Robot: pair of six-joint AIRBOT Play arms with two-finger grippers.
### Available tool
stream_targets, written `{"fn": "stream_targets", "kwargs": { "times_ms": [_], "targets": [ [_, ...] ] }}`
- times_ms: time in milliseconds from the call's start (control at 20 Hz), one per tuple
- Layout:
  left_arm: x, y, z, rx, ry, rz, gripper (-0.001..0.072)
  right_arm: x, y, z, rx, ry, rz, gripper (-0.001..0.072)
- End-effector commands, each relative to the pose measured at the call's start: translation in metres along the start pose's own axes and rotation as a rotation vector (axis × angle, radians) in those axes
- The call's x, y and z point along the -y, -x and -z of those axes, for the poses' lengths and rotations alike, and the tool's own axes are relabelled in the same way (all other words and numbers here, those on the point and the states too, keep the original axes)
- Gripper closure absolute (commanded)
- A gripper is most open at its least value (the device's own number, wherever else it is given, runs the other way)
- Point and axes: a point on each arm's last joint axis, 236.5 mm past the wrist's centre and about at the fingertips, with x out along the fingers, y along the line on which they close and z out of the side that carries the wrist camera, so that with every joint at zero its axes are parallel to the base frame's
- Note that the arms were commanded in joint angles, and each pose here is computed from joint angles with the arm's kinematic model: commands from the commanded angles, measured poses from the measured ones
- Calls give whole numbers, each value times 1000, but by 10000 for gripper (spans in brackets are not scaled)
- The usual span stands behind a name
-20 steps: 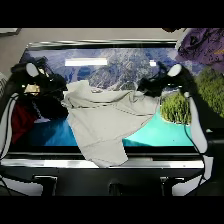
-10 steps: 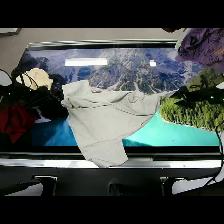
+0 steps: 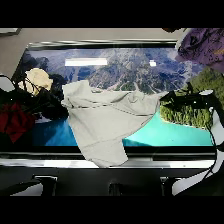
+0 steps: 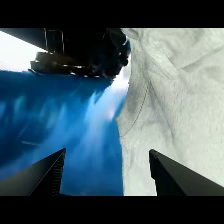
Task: Fold the clothes and pants, and hang the long-sleeved shirts on hangers.
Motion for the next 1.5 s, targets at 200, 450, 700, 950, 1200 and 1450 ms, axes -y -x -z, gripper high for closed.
{"fn": "stream_targets", "kwargs": {
  "times_ms": [200,450,700,950,1200,1450],
  "targets": [
    [-2,-10,29,-93,36,27,108,-8,-28,1,3,62,10,675],
    [33,-63,124,-250,102,334,108,-26,-2,-3,34,118,13,675],
    [49,-97,213,-429,113,369,108,-43,16,6,18,148,5,675],
    [64,-109,236,-435,73,345,108,-55,26,13,9,159,-8,675],
    [65,-119,242,-449,69,321,116,-71,42,11,44,182,-15,675],
    [92,-125,216,-318,35,376,687,-90,61,19,48,220,-33,675]
  ]
}}
